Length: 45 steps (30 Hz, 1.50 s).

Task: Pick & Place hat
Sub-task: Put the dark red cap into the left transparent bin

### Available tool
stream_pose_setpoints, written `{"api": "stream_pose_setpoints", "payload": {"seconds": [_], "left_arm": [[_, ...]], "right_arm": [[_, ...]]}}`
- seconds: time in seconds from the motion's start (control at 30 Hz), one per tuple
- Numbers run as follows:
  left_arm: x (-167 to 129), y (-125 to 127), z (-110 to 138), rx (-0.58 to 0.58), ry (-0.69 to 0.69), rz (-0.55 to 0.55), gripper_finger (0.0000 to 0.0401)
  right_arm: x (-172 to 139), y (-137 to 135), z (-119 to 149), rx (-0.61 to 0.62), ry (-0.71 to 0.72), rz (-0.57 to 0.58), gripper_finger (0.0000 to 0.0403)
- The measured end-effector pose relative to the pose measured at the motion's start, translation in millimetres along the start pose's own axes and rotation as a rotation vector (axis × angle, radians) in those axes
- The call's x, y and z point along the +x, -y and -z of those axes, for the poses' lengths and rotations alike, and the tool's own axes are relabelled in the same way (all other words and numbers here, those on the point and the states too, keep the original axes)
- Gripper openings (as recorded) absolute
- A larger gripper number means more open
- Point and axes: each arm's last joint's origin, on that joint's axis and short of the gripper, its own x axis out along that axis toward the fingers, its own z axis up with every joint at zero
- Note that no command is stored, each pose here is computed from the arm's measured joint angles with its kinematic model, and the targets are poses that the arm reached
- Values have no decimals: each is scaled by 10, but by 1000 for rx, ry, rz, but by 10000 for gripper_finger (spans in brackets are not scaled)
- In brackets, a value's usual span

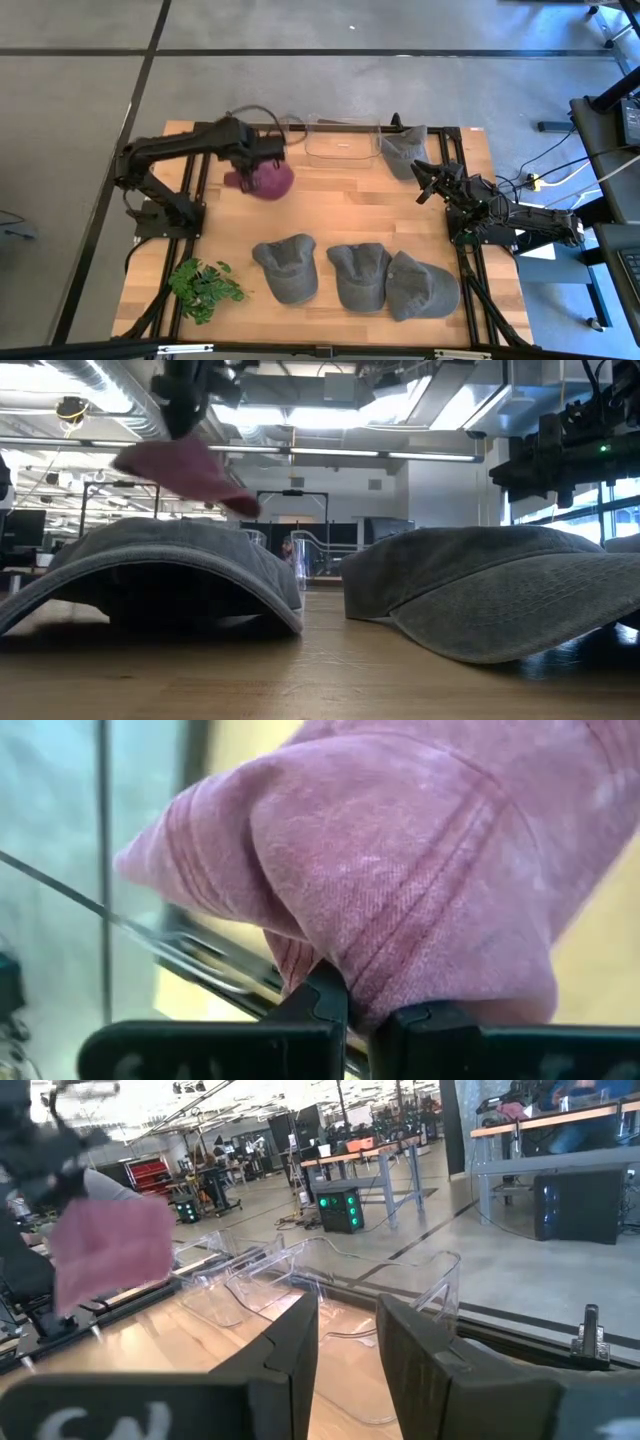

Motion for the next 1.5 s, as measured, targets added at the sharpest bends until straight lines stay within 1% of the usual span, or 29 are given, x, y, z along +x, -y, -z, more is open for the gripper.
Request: {"api": "stream_pose_setpoints", "payload": {"seconds": [0.1, 0.17, 0.3, 0.47, 0.6, 0.7, 0.83, 0.97, 1.07, 1.2, 1.33, 1.5], "left_arm": [[-136, -198, -29, -26, 60, -54, 8], [-183, -320, -33, -49, 77, -94, 8], [-243, -589, -5, -150, 86, -167, 8], [-155, -863, 44, -273, 43, -184, 8], [-52, -1026, 66, -375, -1, -186, 8], [46, -1121, 48, -419, -39, -188, 8], [212, -1195, -34, -413, -101, -195, 8], [449, -1263, -148, -408, -180, -190, 8], [636, -1290, -241, -365, -242, -186, 8], [871, -1316, -347, -322, -321, -226, 8], [1095, -1327, -424, -311, -381, -184, 8], [1303, -1336, -483, -275, -440, -167, 8]], "right_arm": [[0, 0, 0, 0, 0, 0, 106], [0, 0, 1, -1, 0, 0, 106], [0, 0, 0, -2, 0, 0, 106], [0, 0, 0, -2, 0, 0, 106], [0, 0, 1, -1, 0, 0, 106], [0, 0, 0, 0, 0, 0, 106], [0, 0, 1, -1, 0, 0, 106], [0, 0, 0, -1, 0, 0, 106], [0, 0, 1, -2, 0, 0, 106], [0, 0, 1, -2, 0, 0, 106], [0, 0, 1, -2, 0, 0, 106], [0, 0, 0, -3, 0, 0, 106]]}}
